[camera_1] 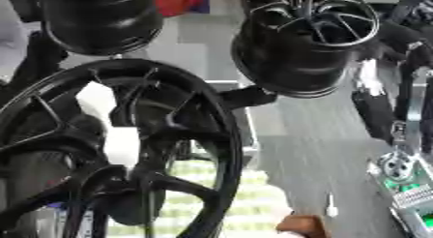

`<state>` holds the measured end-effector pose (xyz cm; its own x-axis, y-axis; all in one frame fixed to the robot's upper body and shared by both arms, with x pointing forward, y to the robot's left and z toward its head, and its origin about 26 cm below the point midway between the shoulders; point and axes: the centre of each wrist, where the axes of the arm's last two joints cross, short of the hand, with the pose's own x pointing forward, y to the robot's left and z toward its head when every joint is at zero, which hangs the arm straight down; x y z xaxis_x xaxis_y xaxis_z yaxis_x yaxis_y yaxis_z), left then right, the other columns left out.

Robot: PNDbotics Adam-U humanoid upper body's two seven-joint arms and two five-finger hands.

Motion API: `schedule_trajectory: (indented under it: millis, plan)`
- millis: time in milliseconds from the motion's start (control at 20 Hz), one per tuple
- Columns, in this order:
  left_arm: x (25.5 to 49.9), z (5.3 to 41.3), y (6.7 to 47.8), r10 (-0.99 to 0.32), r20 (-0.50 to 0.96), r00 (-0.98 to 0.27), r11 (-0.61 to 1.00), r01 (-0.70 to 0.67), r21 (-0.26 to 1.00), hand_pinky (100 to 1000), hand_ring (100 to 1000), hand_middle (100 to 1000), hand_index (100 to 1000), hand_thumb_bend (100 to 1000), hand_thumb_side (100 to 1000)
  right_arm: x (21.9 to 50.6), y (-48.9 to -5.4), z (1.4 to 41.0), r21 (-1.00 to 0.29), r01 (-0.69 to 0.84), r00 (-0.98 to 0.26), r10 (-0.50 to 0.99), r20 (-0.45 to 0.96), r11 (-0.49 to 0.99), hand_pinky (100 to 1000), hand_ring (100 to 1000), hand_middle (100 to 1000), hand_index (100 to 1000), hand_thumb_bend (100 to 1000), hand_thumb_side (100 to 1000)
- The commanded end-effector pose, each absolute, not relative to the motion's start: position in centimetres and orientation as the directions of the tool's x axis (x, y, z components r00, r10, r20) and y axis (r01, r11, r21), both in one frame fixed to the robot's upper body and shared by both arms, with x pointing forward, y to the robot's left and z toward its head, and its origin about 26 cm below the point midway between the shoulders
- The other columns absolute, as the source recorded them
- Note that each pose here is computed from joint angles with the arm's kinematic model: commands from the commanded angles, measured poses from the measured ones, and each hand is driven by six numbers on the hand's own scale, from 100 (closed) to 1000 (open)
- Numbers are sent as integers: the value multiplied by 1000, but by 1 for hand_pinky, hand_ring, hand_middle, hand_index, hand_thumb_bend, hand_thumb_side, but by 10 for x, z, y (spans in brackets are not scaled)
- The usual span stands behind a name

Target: Pull the pin out of the wheel hub.

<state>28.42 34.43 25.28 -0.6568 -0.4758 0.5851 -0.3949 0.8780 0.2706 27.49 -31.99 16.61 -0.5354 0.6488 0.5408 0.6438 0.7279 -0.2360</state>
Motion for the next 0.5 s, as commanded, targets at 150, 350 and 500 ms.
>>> schedule_trajectory:
  millis: [150, 350, 500]
  plan:
    - [281, 254, 344, -419, 548, -724, 907, -357, 221, 744, 632, 603, 806, 100, 704, 275, -328, 188, -235, 666, -565, 685, 461, 708, 759, 811, 777, 817, 100, 603]
    - [281, 249, 343, -397, 556, -730, 917, -346, 200, 744, 632, 603, 807, 100, 712, 276, -330, 193, -258, 662, -566, 695, 443, 704, 762, 813, 785, 822, 100, 587]
    - [282, 246, 342, -391, 562, -729, 919, -340, 199, 744, 634, 606, 816, 100, 717, 276, -333, 198, -286, 657, -557, 705, 438, 697, 765, 815, 790, 824, 100, 561]
